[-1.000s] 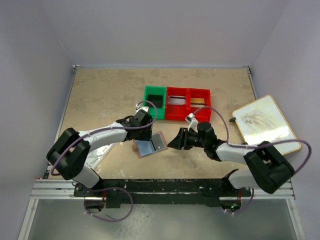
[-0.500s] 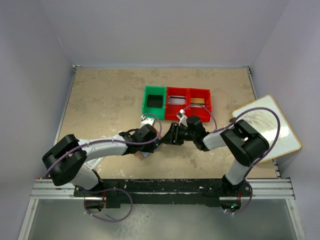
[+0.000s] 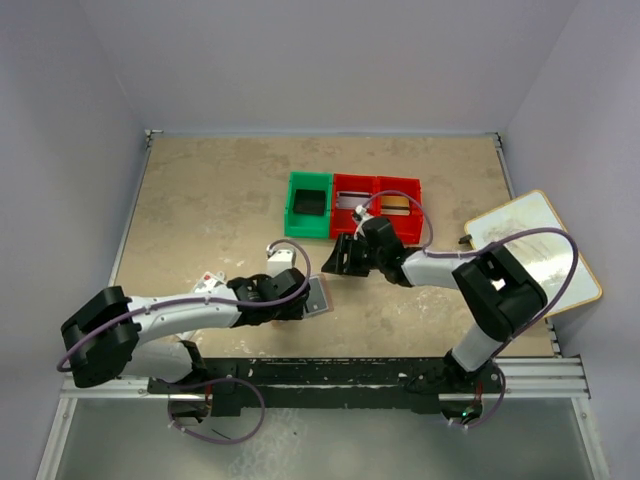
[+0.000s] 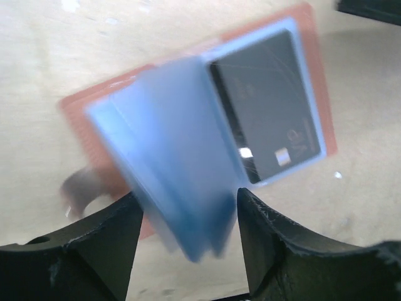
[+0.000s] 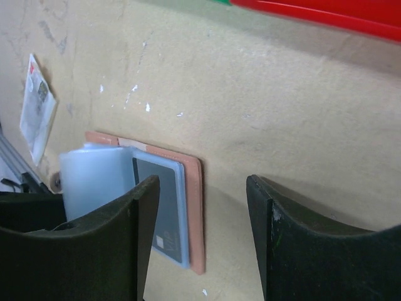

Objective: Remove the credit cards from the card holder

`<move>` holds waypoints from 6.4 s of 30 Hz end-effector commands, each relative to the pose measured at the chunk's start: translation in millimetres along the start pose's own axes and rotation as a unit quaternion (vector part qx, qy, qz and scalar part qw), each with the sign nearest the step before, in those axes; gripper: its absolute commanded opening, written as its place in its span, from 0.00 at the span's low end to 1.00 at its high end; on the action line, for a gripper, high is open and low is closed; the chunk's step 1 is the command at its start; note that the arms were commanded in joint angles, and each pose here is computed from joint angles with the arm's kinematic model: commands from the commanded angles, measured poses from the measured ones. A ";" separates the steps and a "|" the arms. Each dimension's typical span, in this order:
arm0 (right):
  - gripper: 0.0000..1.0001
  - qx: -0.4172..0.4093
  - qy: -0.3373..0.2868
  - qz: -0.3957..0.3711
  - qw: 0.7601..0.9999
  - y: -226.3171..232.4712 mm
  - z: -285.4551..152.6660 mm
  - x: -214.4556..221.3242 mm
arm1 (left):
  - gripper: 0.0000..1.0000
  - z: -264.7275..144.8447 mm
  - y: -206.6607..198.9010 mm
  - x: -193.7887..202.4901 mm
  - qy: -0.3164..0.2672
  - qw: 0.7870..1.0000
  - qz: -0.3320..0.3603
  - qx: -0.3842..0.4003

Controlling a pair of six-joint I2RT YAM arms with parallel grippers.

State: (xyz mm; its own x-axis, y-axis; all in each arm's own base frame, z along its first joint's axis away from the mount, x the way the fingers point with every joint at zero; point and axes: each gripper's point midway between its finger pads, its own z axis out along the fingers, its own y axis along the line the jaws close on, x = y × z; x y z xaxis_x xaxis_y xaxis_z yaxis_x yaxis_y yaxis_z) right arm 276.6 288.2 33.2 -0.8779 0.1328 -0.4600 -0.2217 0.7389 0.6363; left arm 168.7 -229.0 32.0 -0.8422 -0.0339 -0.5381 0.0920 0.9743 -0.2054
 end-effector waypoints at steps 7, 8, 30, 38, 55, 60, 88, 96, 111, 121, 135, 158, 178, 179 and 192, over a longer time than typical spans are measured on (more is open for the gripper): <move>0.61 -0.041 -0.041 0.016 0.998 25.4 -43.4 7.8 | 0.70 -45.1 38.7 -90.9 -0.145 0.976 0.046 -0.156; 0.61 -0.055 -0.043 0.024 0.997 32.2 -46.0 11.8 | 0.71 -41.0 38.6 -91.2 -0.143 0.976 0.050 -0.158; 0.63 -0.039 0.018 0.130 0.991 59.6 -27.8 119.6 | 0.70 46.6 25.9 -43.3 -0.007 0.997 0.067 -0.042; 0.66 -0.020 -0.015 0.130 0.991 39.7 -25.0 79.2 | 0.64 29.7 33.3 -22.7 0.005 0.999 0.038 -0.015; 0.67 -0.048 -0.006 0.037 0.998 46.1 -3.0 7.9 | 0.63 -1.9 -12.6 8.2 -0.005 0.994 -0.081 0.077; 0.67 -0.028 -0.003 0.015 0.999 43.0 1.7 -2.1 | 0.63 -11.0 -31.6 10.1 -0.016 0.987 -0.118 0.105; 0.54 -0.099 -0.090 0.087 0.987 92.2 -41.5 15.8 | 0.59 -58.6 8.3 -75.1 -0.145 0.985 -0.082 0.036; 0.43 -0.113 -0.080 0.148 0.979 96.1 -26.6 48.0 | 0.50 -37.5 -0.3 -104.0 -0.119 0.992 -0.024 0.019; 0.39 -0.090 -0.037 0.197 0.976 53.2 -7.8 84.3 | 0.36 13.5 -22.5 -71.1 -0.023 0.998 0.024 0.047; 0.39 -0.090 -0.045 0.223 0.970 35.1 -8.5 82.1 | 0.23 29.9 -8.6 -48.5 0.012 0.999 0.048 0.022; 0.39 -0.056 -0.036 0.196 0.978 27.3 8.8 74.5 | 0.24 18.4 15.7 -57.9 -0.023 0.999 0.035 -0.029; 0.37 -0.059 -0.050 0.199 0.977 31.7 15.0 65.2 | 0.17 30.7 29.3 -19.0 0.034 0.998 0.047 -0.029; 0.29 -0.043 -0.056 0.191 0.979 52.1 28.5 69.9 | 0.13 22.7 18.3 -16.1 0.036 0.999 0.027 0.008; 0.28 -0.031 -0.054 0.183 0.981 50.9 30.2 71.3 | 0.13 22.9 18.5 -15.6 0.037 0.999 0.027 0.008; 0.00 -0.068 -0.034 0.127 0.989 76.7 25.6 74.4 | 0.13 23.5 26.2 -17.0 0.028 0.999 0.024 -0.010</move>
State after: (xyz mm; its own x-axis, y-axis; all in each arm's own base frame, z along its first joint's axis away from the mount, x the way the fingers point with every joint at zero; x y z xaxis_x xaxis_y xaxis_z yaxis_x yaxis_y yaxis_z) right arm 217.5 358.0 19.9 -0.8564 0.4203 -0.2999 0.0160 0.6021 0.7982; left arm 207.4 -205.2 23.5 -0.8432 0.0405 -0.5361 0.1324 0.9821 -0.1341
